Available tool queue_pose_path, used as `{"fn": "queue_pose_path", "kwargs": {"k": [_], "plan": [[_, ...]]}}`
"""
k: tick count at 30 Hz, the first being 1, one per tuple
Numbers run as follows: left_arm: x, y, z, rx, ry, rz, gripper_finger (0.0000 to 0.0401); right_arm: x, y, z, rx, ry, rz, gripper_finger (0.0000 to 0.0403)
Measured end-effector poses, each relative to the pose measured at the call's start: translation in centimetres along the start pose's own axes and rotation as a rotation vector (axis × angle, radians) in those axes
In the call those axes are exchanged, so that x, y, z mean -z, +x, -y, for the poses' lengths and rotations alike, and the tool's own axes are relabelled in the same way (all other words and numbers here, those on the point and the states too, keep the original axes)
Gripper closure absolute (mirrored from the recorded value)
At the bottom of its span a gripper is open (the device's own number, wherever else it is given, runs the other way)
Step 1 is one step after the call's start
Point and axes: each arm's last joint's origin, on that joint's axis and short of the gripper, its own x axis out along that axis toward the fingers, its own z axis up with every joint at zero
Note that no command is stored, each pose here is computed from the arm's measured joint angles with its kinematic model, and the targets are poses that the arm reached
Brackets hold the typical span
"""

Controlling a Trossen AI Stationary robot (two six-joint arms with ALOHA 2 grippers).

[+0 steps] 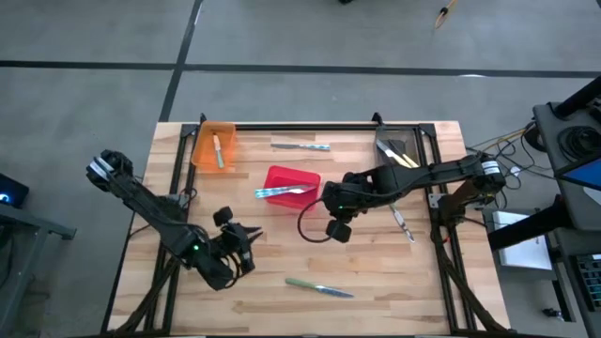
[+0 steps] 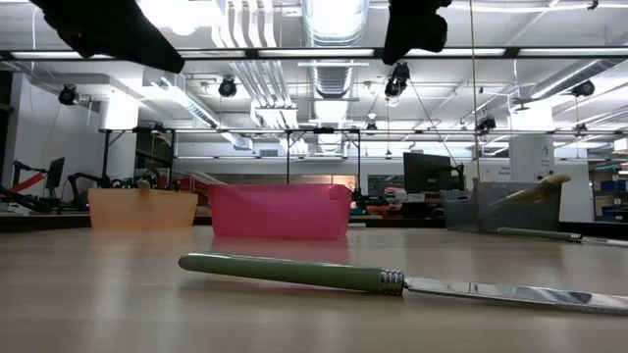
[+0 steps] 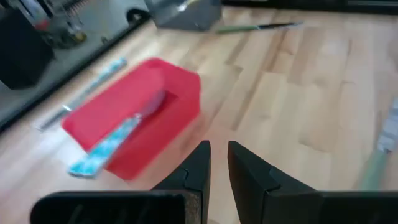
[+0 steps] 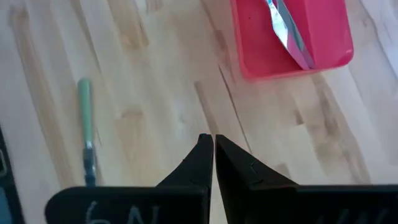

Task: Sort silverware by color (type)
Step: Put the bottom green table knife into the orange bin

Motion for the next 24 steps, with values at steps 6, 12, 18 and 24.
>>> {"fn": "queue_pose_path", "kwargs": {"k": [6, 12, 18, 24], "plan": [[0.6, 0.3, 0.5, 0.076, -0.036, -0.108, 0.0364, 0.0, 0.0, 0.0, 0.002, -0.12, 0.002, 0.0394], [0.9, 0.2, 0.6, 0.119, -0.017, -0.175, 0.0364, 0.0, 0.0, 0.0, 0.001, -0.12, 0.004, 0.0394], [1.4, -0.1, 0.7, 0.251, -0.026, -0.357, 0.0364, -0.1, 0.0, 0.0, -0.001, -0.141, 0.01, 0.0394], [0.3, -1.3, 1.4, 0.404, -0.065, -0.51, 0.0364, 1.4, 2.1, -1.3, -0.019, -0.299, 0.003, 0.0394]]}}
